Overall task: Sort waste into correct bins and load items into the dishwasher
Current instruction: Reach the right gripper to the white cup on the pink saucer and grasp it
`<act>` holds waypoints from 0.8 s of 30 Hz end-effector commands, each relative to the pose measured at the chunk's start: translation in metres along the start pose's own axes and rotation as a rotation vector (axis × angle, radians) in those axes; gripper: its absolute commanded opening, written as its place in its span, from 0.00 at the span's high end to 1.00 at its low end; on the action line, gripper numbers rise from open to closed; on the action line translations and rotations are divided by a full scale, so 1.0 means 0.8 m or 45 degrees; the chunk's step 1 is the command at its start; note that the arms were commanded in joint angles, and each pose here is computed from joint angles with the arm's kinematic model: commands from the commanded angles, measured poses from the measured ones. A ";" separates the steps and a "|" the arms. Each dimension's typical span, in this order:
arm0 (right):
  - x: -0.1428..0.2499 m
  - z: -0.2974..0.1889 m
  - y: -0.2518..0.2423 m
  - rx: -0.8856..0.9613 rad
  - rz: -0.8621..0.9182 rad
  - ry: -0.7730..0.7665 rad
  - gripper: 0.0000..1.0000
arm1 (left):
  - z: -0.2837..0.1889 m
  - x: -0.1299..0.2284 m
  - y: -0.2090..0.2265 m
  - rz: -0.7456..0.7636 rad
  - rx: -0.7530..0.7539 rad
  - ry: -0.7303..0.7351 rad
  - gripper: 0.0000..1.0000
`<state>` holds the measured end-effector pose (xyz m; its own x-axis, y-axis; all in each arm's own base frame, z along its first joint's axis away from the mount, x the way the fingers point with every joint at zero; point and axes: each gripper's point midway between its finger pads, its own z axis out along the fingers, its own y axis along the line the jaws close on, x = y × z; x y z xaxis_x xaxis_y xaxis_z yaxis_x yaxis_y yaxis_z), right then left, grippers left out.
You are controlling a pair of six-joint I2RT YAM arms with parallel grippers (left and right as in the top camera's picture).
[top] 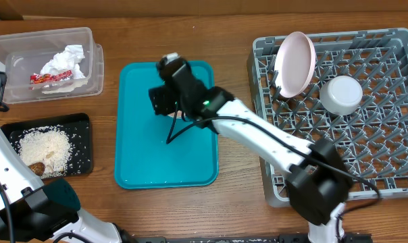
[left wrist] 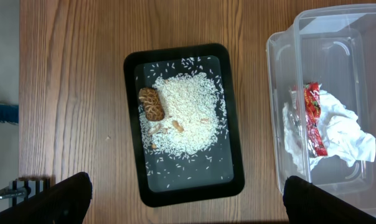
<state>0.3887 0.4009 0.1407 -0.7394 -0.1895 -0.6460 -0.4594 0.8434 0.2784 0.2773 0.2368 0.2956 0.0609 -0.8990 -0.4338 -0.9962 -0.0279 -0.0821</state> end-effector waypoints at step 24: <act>0.050 0.026 -0.033 0.267 -0.414 0.164 0.37 | 0.003 -0.002 -0.002 -0.015 -0.013 -0.015 0.00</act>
<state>0.3846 0.3695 0.0898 -0.6693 -0.4781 -0.5688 -0.5535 0.8315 -0.0476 0.2773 0.2368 0.2956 0.0609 -0.8990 -0.4338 -0.9962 -0.0279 -0.0821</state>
